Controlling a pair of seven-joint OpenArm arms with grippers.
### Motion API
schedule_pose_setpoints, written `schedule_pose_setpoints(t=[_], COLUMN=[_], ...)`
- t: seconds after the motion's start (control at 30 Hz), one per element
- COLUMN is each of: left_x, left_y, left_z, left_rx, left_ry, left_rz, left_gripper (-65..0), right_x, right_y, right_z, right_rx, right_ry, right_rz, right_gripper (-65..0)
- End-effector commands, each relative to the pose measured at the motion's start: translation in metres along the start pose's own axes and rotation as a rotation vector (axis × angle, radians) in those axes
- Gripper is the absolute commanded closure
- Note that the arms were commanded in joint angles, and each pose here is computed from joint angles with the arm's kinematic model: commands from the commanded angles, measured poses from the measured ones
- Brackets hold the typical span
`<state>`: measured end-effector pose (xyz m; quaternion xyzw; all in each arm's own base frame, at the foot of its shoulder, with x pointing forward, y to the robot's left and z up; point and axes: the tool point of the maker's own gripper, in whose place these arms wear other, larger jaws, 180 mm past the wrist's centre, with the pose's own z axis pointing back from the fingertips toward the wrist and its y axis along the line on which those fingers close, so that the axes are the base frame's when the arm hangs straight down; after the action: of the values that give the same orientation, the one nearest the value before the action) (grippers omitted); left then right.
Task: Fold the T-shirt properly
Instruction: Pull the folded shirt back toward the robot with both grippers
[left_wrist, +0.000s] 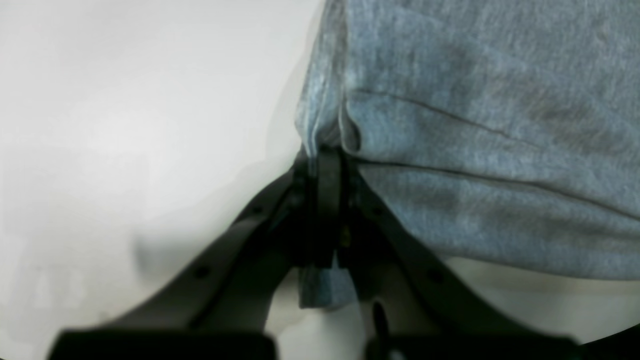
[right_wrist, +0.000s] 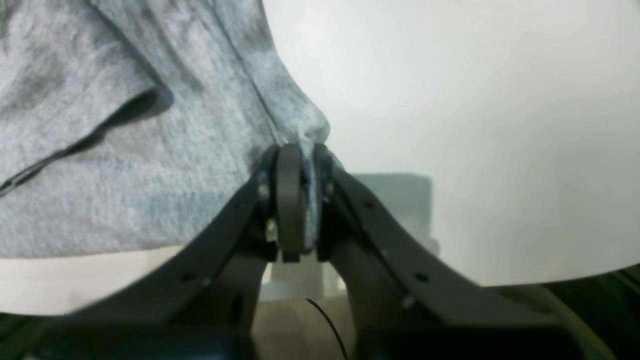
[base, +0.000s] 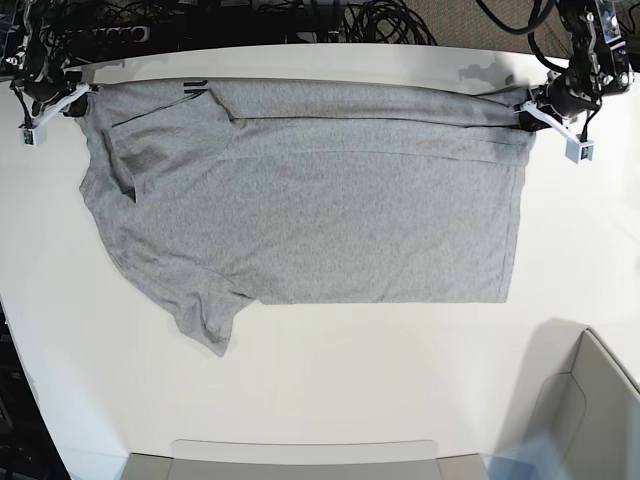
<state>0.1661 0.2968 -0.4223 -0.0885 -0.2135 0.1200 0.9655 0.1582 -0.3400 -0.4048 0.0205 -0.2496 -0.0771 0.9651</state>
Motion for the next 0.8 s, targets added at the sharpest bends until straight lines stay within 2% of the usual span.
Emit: schedule_pose_setpoints(t=[0.0,0.07,0.13,0.2,0.37,0.53,0.63,0.77], left_x=[0.009,0.014,0.023,0.026,0.038,0.041,0.053,0.089], left_y=[0.007,0.001,-0.009,-0.017,-0.03,-0.013,-0.012,-0.039], left_z=[0.007,0.01,0.018,0.025,0.036,0.051,0.062,0.058], left_rx=[0.027,0.022,0.011,0.007,-0.003,0.044,0.057,-0.002], left_ry=[-0.015,-0.032,-0.063,-0.08,-0.125,-0.139,-0.187,-0.262], left_rz=[-0.019,-0.039,-0.074,-0.106,-0.152,-0.107,-0.101,-0.139], left_gripper=[-9.4,-12.7,-11.7,-10.2,-9.0,-9.0,-9.0,-9.0], right_x=[0.014,0.014,0.017,0.024,0.046,0.071,0.1,0.147], right_y=[-0.006,-0.006,-0.006,-0.001,0.003,-0.013,-0.013,0.006], right_z=[0.005,0.005,0.006,0.009,0.024,0.046,0.055,0.051], right_rx=[-0.019,-0.019,-0.018,-0.012,-0.021,-0.076,-0.085,-0.039], right_ry=[-0.033,-0.034,-0.04,-0.059,-0.129,-0.216,-0.299,-0.379], right_rz=[0.017,0.018,0.022,0.039,0.068,0.062,0.068,0.111], right_gripper=[-4.6,-12.0,-17.7,-20.7,-21.1,-21.1,-21.1,-21.1])
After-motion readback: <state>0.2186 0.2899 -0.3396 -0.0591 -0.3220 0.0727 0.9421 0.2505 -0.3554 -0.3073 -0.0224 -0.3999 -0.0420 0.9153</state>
